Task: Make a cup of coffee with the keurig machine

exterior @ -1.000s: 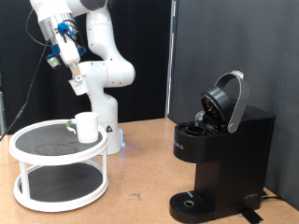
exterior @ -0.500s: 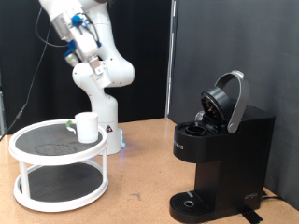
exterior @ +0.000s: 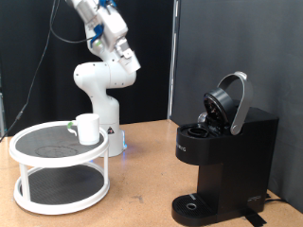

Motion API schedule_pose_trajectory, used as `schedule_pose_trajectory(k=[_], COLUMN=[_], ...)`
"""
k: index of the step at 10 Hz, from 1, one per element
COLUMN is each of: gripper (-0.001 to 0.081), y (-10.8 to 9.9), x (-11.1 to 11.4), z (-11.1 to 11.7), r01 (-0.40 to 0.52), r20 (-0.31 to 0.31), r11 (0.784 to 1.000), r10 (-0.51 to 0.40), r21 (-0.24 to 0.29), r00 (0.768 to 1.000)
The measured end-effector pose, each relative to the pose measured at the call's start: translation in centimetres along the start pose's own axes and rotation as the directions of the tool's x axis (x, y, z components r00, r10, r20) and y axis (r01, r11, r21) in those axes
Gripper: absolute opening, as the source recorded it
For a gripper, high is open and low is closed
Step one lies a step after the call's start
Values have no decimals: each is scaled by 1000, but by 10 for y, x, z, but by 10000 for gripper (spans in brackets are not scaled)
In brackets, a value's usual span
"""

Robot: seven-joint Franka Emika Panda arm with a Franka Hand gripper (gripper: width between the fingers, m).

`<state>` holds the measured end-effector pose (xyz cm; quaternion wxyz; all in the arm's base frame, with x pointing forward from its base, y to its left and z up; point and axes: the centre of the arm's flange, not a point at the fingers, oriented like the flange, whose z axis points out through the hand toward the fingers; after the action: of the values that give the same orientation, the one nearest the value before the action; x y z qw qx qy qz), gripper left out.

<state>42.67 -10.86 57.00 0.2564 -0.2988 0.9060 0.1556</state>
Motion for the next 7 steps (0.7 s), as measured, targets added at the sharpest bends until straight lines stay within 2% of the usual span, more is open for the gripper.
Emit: schedule_pose_trajectory(k=[4, 7], gripper=[386, 386], y=[16, 20], x=[-49, -69], z=[18, 28], r01=[-6, 15], r20=[-4, -13], r11=[1000, 999], r10=[6, -16], r21=[-22, -48], r00=[1000, 1000])
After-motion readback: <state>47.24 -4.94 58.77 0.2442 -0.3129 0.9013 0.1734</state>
